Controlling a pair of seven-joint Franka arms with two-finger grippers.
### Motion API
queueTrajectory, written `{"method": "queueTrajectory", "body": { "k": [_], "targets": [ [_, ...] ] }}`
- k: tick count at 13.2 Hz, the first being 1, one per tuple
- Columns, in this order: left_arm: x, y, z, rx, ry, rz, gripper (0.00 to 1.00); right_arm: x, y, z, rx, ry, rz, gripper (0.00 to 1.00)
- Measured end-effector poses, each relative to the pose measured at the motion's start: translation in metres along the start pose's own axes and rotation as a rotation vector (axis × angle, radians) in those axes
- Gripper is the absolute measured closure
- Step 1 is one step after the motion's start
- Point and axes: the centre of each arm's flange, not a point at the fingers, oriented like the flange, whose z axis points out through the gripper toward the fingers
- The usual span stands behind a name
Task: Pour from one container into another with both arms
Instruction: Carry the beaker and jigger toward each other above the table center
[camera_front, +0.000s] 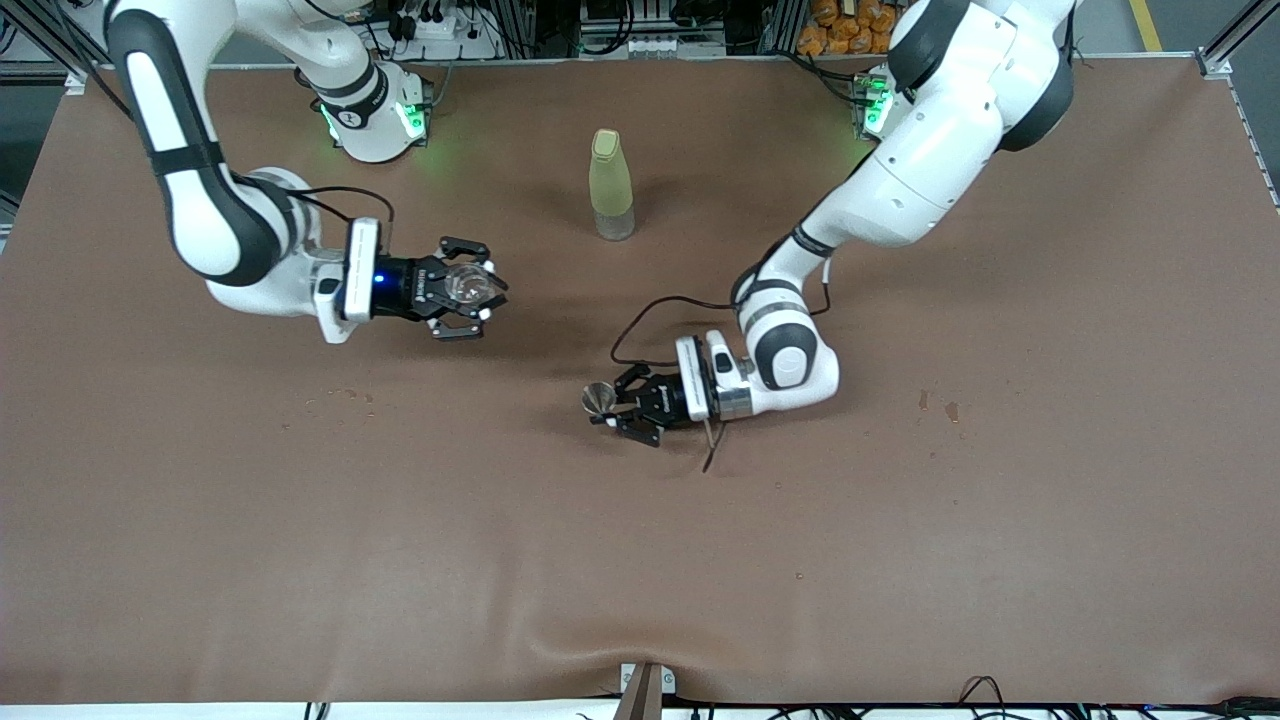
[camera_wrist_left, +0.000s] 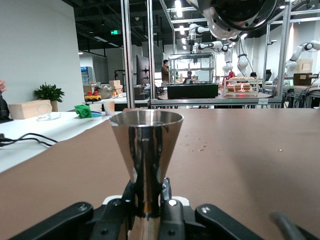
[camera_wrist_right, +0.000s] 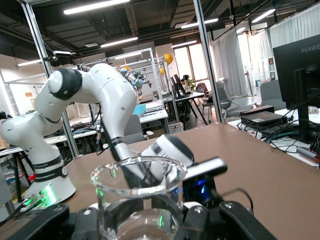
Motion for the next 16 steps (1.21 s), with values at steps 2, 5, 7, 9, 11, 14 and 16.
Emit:
{"method": "queueTrajectory", "body": {
  "k": [2, 5, 7, 9, 11, 14, 16],
  "targets": [
    [-0.004, 0.024, 0.019, -0.014, -0.017, -0.015, 0.79, -0.008, -0.004, 0.021, -0.022, 0.016, -0.005, 0.83],
    [-0.005, 0.032, 0.025, -0.025, -0.027, -0.014, 0.79, -0.024, -0.012, 0.053, -0.065, 0.046, -0.005, 0.83],
    [-0.005, 0.038, 0.030, -0.036, -0.027, -0.013, 0.79, -0.033, -0.019, 0.071, -0.081, 0.050, 0.004, 0.83],
    [-0.008, 0.056, 0.042, -0.067, -0.034, -0.008, 0.79, -0.042, -0.025, 0.084, -0.085, 0.058, 0.030, 0.83],
    [-0.011, 0.066, 0.048, -0.085, -0.039, 0.001, 0.79, -0.052, -0.027, 0.091, -0.081, 0.054, 0.047, 0.83],
    [-0.014, 0.065, 0.044, -0.082, -0.047, 0.001, 0.79, -0.068, -0.025, 0.090, -0.086, 0.041, 0.074, 0.83],
    [-0.020, 0.063, 0.038, -0.077, -0.058, 0.000, 0.79, -0.077, -0.024, 0.090, -0.089, 0.035, 0.086, 0.83]
  ]
}}
